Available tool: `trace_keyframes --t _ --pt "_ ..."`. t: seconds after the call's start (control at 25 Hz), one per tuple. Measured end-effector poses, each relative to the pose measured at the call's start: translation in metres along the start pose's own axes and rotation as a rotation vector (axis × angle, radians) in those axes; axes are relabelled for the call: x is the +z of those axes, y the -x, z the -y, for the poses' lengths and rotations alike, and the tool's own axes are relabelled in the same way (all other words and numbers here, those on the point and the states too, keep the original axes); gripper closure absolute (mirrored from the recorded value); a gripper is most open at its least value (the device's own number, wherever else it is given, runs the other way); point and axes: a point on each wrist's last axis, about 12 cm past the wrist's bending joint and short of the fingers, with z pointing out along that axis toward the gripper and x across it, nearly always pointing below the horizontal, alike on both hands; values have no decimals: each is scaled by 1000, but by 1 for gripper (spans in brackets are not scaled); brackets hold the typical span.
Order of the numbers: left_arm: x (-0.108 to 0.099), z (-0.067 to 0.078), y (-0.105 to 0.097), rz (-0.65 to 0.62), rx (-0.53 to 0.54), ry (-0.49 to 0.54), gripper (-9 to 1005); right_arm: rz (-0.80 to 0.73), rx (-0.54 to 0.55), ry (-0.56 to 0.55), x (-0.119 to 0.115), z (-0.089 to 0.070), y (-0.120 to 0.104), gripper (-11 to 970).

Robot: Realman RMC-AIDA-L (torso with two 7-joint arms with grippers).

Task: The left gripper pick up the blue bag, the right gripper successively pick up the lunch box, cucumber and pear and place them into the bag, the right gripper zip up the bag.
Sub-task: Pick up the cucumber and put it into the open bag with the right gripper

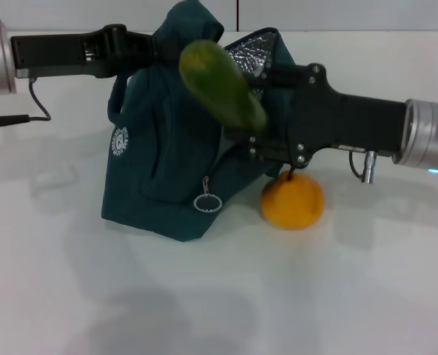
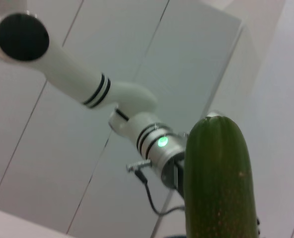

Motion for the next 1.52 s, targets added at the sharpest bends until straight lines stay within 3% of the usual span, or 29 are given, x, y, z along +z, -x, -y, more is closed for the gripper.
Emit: trace_keyframes --t 0.4,1.04,1.52 --pt "1 0 1 1 2 0 933 -21 36 -25 0 -5 -6 372" --pt "3 2 2 -5 8 -8 933 -11 227 -93 -6 -19 -13 368" --pt "3 2 -1 -6 0 -13 932 -36 254 -111 -9 -21 -18 364"
